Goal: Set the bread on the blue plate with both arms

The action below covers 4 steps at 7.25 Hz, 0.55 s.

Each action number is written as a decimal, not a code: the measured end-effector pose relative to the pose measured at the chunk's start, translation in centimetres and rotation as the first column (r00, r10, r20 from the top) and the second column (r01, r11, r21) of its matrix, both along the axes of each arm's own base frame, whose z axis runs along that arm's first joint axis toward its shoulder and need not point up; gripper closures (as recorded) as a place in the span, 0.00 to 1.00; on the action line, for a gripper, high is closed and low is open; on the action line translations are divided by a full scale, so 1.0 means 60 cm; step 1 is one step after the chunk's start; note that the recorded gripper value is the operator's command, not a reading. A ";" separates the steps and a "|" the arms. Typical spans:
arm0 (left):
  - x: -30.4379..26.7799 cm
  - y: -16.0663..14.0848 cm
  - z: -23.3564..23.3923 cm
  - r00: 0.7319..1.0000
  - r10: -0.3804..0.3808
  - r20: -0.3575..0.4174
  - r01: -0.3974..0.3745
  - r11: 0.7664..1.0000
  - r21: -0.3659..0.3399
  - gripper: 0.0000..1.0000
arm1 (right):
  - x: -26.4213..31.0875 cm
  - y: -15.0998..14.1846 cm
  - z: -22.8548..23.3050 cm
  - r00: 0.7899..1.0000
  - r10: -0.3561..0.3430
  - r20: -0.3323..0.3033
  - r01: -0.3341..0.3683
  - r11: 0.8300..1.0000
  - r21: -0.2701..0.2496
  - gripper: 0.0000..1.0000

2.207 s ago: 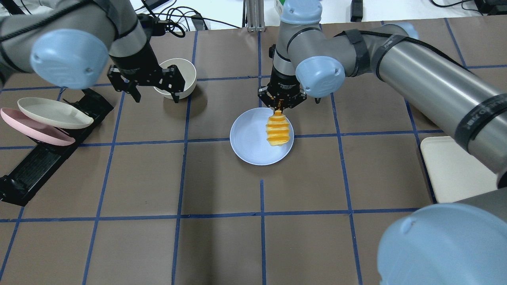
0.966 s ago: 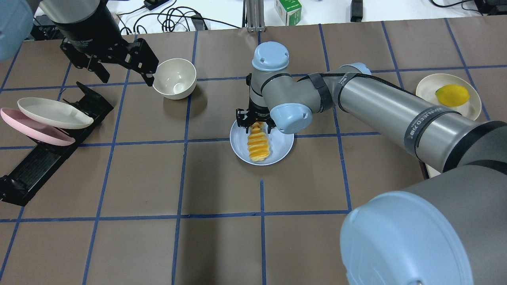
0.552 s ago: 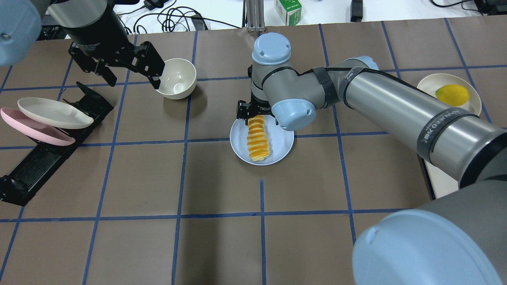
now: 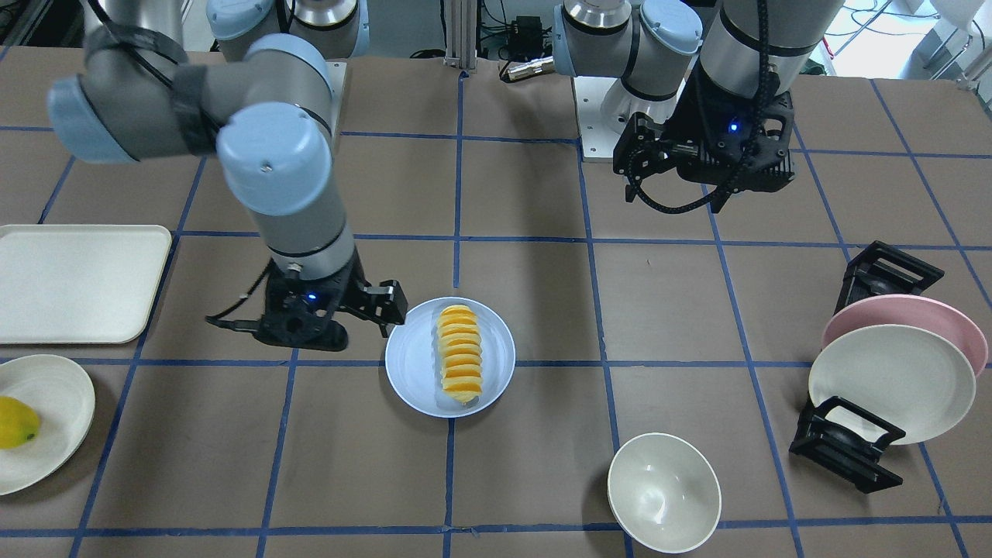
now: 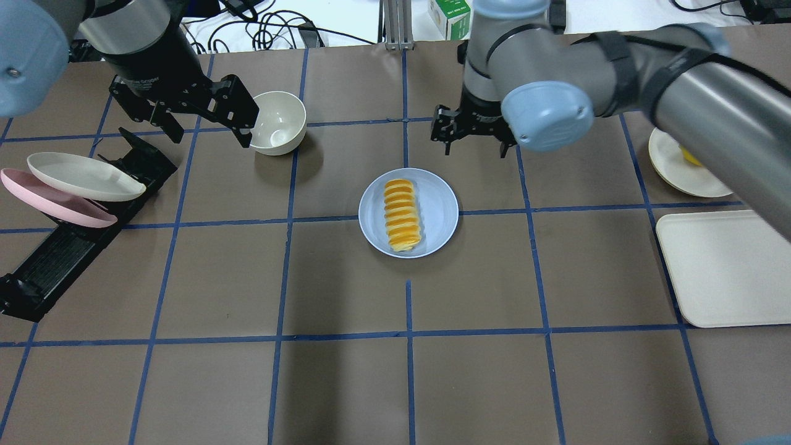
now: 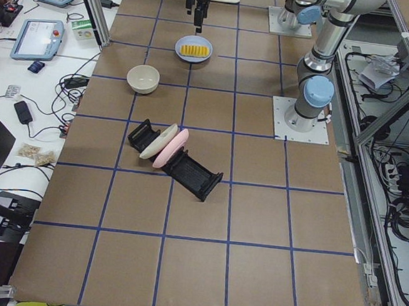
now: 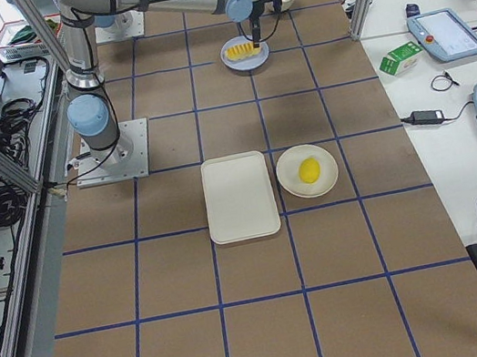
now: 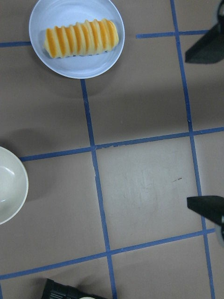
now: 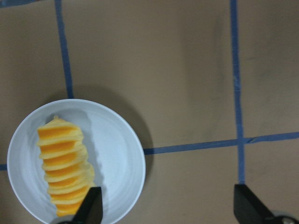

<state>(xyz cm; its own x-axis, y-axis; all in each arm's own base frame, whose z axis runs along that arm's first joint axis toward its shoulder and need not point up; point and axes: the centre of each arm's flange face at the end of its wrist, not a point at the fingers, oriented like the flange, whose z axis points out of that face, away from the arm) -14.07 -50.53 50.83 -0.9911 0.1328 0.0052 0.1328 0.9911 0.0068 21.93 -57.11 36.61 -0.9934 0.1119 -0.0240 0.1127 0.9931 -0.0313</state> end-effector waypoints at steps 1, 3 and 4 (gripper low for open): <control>-0.001 0.000 0.000 1.000 0.000 -0.001 0.000 1.000 -0.001 0.00 | -0.051 0.014 0.047 1.000 -0.015 -0.003 0.015 1.000 0.005 0.00; -0.002 0.000 -0.001 1.000 0.000 -0.001 0.000 1.000 -0.001 0.00 | -0.112 0.055 0.114 0.999 -0.045 -0.015 0.046 0.998 0.032 0.00; -0.002 -0.001 -0.001 1.000 0.003 -0.002 -0.003 1.000 -0.001 0.00 | -0.142 0.071 0.141 0.997 -0.073 -0.016 0.074 0.997 0.034 0.00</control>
